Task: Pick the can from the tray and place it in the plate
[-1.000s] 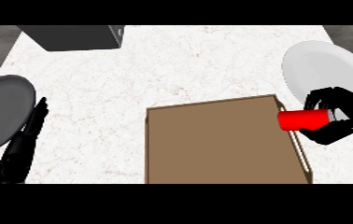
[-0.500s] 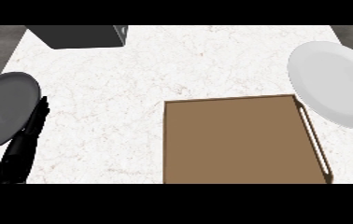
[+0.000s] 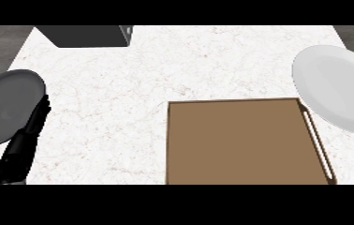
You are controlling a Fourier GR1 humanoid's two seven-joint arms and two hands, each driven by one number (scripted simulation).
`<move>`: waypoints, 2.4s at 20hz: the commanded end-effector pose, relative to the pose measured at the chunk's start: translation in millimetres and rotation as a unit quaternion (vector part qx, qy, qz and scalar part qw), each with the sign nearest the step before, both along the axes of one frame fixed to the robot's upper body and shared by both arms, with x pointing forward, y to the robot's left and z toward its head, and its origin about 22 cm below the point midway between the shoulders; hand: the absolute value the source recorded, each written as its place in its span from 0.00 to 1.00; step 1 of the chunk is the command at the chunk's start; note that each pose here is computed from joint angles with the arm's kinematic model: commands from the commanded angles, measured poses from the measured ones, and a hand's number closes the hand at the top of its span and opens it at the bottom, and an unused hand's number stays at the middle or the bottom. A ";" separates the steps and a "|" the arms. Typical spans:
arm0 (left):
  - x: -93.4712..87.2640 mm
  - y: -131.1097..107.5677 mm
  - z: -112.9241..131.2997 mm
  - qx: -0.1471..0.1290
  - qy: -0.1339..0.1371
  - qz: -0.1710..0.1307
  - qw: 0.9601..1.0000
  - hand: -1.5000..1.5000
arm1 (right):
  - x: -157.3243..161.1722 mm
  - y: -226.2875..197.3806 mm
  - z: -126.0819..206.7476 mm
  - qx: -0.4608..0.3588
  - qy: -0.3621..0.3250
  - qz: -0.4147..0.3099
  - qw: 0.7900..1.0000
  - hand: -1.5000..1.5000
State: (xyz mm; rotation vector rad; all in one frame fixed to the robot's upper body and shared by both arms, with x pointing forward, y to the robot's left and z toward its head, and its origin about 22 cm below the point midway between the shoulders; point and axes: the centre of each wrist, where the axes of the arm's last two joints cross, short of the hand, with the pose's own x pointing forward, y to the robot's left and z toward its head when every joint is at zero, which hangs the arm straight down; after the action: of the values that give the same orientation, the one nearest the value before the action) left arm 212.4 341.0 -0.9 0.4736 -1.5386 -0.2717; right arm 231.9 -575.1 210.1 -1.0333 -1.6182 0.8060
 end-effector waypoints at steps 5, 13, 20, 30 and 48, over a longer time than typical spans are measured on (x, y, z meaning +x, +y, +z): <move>13.2 -11.7 -1.8 0.004 -0.002 -0.019 1.000 0.50 | -27.7 -35.9 11.3 0.037 -0.063 0.119 0.990 1.00; 16.5 -17.2 1.9 0.004 0.001 -0.036 0.999 0.50 | 3.8 -23.4 1.8 0.073 -0.032 0.148 0.986 1.00; 18.5 -21.3 5.8 0.012 0.000 -0.031 0.999 0.50 | 47.9 4.8 -9.7 0.071 0.044 0.159 0.984 1.00; 33.3 -26.4 -7.7 0.006 0.004 -0.029 1.000 0.50 | 103.3 58.5 -73.8 0.041 0.119 0.185 0.975 1.00; 13.1 -1.8 4.3 0.003 0.006 -0.023 1.000 0.50 | 101.5 58.2 -105.8 0.290 0.075 0.106 0.948 0.00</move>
State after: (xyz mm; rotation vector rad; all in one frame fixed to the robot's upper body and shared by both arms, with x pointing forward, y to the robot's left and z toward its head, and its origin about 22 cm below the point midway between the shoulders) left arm 233.7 331.8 2.4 0.4374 -1.5448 -0.3136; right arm 345.2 -500.5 97.7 -0.4448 -1.6228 0.6544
